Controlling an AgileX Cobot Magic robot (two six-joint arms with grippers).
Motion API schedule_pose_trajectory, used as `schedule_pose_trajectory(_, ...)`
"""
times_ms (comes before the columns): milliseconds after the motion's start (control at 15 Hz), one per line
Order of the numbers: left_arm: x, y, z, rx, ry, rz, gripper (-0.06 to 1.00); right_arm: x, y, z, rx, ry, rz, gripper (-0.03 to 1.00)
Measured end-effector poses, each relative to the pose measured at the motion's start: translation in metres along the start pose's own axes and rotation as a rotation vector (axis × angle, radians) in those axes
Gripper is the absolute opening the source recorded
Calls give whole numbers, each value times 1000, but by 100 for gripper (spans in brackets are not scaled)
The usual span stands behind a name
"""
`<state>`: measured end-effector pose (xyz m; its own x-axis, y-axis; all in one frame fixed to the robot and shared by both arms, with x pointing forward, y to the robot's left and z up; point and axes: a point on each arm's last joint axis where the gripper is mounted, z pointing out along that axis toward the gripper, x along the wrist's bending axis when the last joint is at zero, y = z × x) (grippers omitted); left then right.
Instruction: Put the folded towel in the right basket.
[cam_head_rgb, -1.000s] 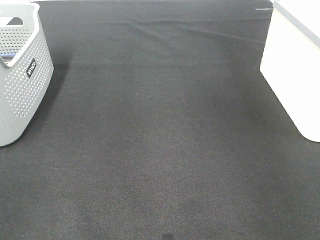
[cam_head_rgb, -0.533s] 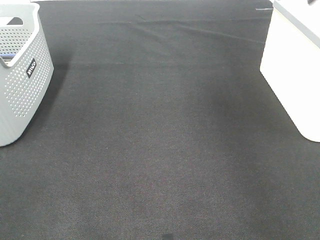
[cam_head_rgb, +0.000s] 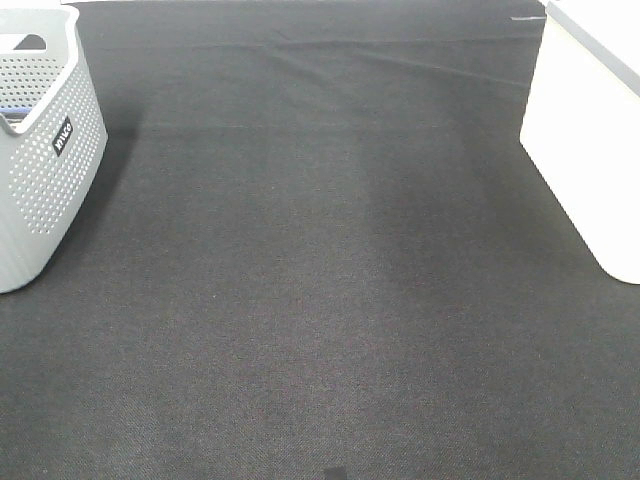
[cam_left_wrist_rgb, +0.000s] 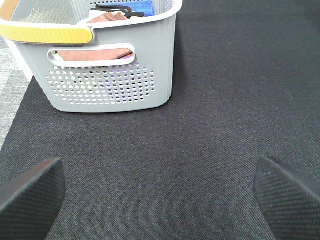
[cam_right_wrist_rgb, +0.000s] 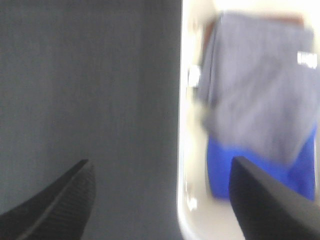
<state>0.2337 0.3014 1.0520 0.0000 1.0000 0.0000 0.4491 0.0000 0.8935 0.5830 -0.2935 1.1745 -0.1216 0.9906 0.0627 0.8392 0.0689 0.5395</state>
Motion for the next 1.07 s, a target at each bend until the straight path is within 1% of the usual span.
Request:
schedule_pose_trajectory(133,0,0,0,0,0,0,97,4,-39,-13,52,-9,1,70)
schedule_pose_trajectory(200,0,0,0,0,0,0,97,7,-70,-20,88,-6,6,70)
schedule_pose_trajectory(400,0,0,0,0,0,0,97,14,-134,-26,162,0,15,70)
schedule_pose_trajectory(533,0,0,0,0,0,0,97,17,-179,-23,218,2,54,70)
schedule_pose_trajectory(733,0,0,0,0,0,0,97,23,-240,-25,230,-1,87,70)
schedule_pose_trajectory(800,0,0,0,0,0,0,97,25,-269,-26,215,-7,93,70)
schedule_pose_trajectory(933,0,0,0,0,0,0,97,26,-299,-34,125,-39,72,70)
schedule_pose_trajectory(1067,0,0,0,0,0,0,97,28,-313,-52,-52,-70,48,70)
